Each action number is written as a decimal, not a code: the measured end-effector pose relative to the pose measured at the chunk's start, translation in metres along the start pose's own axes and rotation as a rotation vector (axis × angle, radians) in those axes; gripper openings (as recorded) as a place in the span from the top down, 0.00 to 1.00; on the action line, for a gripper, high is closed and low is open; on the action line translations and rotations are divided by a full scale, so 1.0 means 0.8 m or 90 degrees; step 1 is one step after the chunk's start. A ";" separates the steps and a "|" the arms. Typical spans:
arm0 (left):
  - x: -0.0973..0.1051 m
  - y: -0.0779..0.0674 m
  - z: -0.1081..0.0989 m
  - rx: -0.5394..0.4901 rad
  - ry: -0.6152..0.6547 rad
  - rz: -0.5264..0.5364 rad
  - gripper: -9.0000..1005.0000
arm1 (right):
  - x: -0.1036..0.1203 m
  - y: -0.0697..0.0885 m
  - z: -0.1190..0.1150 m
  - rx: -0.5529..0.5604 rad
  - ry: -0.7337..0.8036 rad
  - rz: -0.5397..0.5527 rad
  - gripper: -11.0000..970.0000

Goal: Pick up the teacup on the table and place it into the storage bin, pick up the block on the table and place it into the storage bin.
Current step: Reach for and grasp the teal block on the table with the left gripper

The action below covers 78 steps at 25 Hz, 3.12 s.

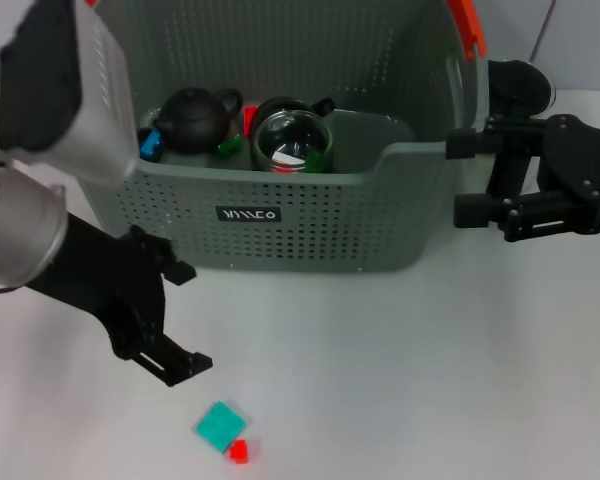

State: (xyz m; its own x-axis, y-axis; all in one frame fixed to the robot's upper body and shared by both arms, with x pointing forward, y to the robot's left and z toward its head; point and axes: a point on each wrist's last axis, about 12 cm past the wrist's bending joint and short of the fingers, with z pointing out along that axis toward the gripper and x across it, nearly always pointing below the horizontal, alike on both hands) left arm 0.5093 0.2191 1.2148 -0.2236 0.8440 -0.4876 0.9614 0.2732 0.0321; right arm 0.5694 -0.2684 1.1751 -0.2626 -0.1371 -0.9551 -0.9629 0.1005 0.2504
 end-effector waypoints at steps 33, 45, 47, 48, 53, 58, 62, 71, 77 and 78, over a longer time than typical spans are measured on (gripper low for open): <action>-0.015 -0.012 0.092 0.097 0.205 0.431 0.04 | 0.024 -0.009 0.008 0.055 -0.071 0.099 0.03; -0.031 -0.029 0.123 0.139 0.208 0.496 0.04 | 0.027 -0.007 0.005 0.061 -0.081 0.102 0.03; -0.034 -0.031 0.126 0.136 0.207 0.505 0.05 | 0.029 -0.006 0.003 0.064 -0.085 0.102 0.03; -0.036 -0.030 0.128 0.133 0.206 0.509 0.05 | 0.030 -0.006 0.003 0.065 -0.086 0.102 0.03; -0.043 -0.031 0.139 0.145 0.197 0.519 0.09 | 0.032 -0.004 -0.001 0.068 -0.091 0.101 0.03; -0.046 -0.032 0.144 0.152 0.198 0.524 0.12 | 0.034 -0.003 -0.003 0.072 -0.092 0.102 0.03; -0.047 -0.029 0.149 0.151 0.200 0.522 0.12 | 0.034 -0.003 -0.004 0.075 -0.093 0.102 0.03; -0.045 -0.025 0.155 0.146 0.201 0.514 0.12 | 0.035 -0.003 -0.006 0.078 -0.094 0.098 0.03; -0.044 -0.025 0.155 0.146 0.201 0.510 0.13 | 0.035 -0.003 -0.006 0.079 -0.094 0.097 0.03; -0.043 -0.025 0.155 0.146 0.201 0.510 0.13 | 0.036 -0.003 -0.006 0.080 -0.094 0.097 0.03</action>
State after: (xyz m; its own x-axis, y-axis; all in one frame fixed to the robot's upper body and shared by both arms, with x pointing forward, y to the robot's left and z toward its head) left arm 0.5179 0.1273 1.1227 0.5283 0.8391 -0.1296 0.8490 -0.5240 0.0677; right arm 0.5641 -0.2776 1.1480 -0.3836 0.0339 -0.9229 -0.8953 0.2315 0.3806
